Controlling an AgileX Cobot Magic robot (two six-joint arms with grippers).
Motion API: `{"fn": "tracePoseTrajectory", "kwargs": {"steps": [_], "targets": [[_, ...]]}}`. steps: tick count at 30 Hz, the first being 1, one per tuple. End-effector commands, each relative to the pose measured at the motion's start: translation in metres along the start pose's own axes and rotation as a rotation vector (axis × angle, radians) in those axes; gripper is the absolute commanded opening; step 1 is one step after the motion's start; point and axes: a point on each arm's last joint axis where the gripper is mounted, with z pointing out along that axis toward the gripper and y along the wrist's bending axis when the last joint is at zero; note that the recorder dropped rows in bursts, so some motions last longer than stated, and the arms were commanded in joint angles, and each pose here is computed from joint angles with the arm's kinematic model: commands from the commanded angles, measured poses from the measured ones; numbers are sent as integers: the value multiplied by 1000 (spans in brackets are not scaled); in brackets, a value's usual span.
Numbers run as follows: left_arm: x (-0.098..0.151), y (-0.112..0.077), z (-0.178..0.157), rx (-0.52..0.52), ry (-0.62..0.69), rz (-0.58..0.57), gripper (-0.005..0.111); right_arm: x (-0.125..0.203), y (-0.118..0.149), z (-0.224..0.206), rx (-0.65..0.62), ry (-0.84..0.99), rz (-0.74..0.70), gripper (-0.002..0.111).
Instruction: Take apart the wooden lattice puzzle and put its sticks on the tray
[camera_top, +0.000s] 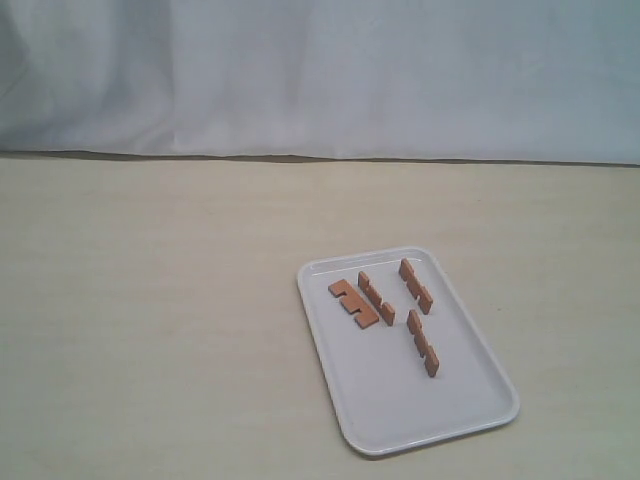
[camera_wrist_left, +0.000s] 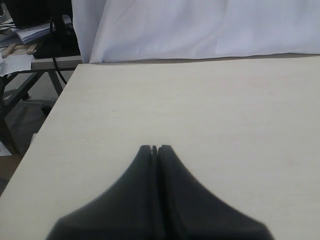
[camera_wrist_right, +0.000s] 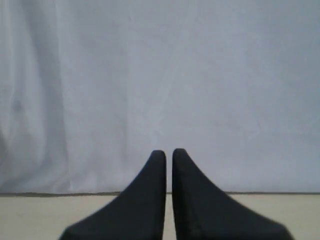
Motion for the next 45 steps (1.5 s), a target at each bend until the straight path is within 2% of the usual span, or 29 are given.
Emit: {"fn": "tracePoseTrajectory", "kwargs": {"steps": [1,4,9,18,22,24,32,45], "targets": [[-1,0,0,0,-18,-5,0,-4,1,-23,-16,-94,-30,4],[-1,0,0,0,-16,-4,0,-6,1,-24,-16,-101,-62,4],[-1,0,0,0,-16,-4,0,-3,1,-24,-21,-52,-32,4],[-1,0,0,0,-16,-4,0,49,-6,-10,-4,22,-46,4],[-1,0,0,0,-16,-4,0,86,-11,-5,4,84,-47,4],[-1,0,0,0,-16,-4,0,97,-12,-5,7,99,-9,4],[-1,0,0,0,-16,-4,0,106,-14,-6,14,199,-93,4],[-1,0,0,0,-16,-6,0,112,-13,-8,13,259,1,4]]}}
